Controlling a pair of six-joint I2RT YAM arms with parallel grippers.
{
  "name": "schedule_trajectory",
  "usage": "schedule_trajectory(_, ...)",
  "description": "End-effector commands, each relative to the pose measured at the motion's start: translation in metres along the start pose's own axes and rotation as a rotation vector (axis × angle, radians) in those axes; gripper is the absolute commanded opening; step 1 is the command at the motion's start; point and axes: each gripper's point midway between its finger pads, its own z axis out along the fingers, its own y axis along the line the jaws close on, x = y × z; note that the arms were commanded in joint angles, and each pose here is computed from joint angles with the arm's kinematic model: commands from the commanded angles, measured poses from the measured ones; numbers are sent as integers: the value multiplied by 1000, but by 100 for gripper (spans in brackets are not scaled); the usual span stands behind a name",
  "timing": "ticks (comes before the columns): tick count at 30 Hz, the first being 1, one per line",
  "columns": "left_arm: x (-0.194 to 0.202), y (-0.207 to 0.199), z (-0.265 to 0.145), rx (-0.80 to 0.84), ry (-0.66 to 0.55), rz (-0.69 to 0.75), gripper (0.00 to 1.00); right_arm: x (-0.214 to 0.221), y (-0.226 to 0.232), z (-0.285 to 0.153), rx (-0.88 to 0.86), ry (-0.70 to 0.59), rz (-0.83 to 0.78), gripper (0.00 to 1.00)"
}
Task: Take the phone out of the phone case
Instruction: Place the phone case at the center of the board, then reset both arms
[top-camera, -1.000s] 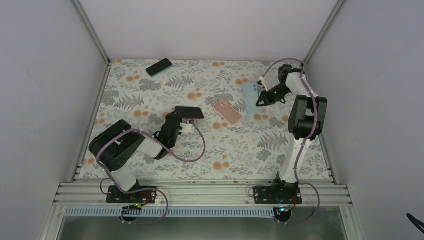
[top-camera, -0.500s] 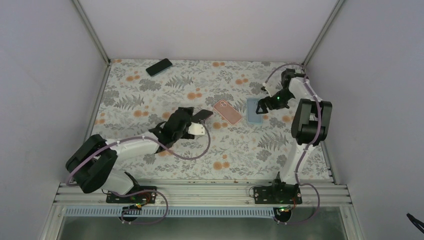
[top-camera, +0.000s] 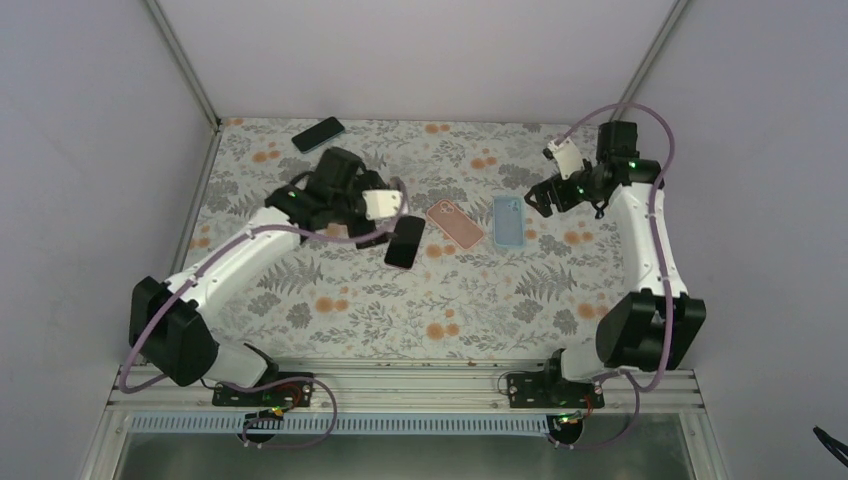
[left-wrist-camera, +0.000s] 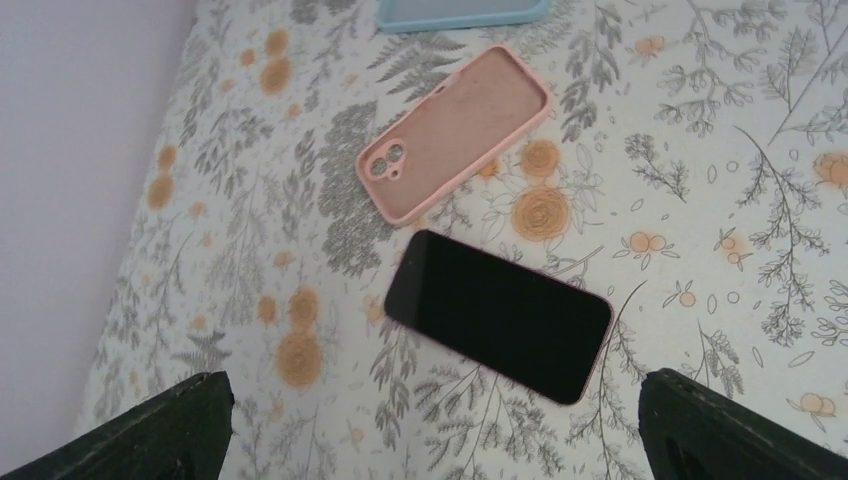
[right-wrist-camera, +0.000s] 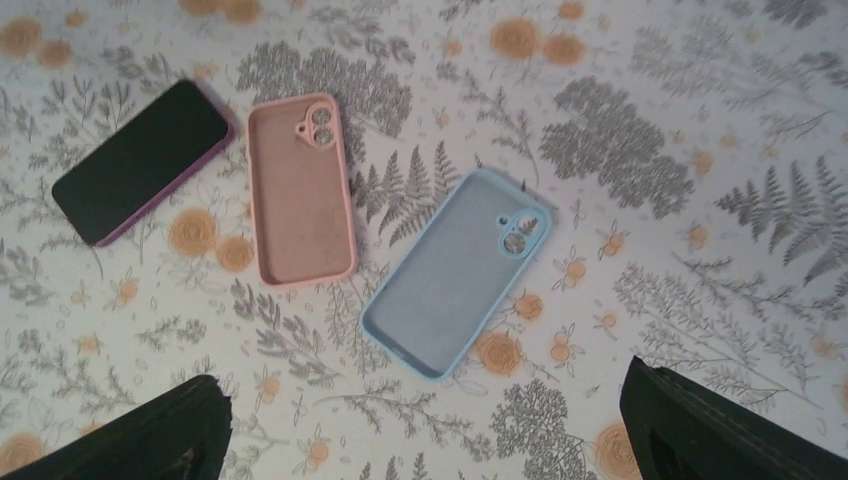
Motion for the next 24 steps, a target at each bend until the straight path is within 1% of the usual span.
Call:
schedule_trajectory(1, 5, 28, -33, 84, -108, -212, 100, -18, -6, -8, 63, -155, 6, 100)
schedule_trajectory(4, 9, 72, -62, 78, -225, -350, 100, -29, -2, -16, 90, -279, 5, 100)
schedule_trajectory(7, 15, 101, -77, 26, -265, -425, 100, -25, 1, -16, 83, -303, 8, 100)
schedule_trajectory(11, 24, 123, -83, -106, -242, -456, 100, -14, 1, -7, 63, -326, 8, 100)
schedule_trajectory(14, 33, 135, -84, -183, -211, -490, 100, -5, -3, 3, 72, -295, 14, 100)
schedule_trajectory(19, 40, 147, -88, -257, -187, -519, 100, -6, 0, 1, 66, -307, 6, 100)
schedule_trajectory(24, 41, 151, -90, -274, -181, -528, 100, 1, -1, 5, 83, -300, -3, 100)
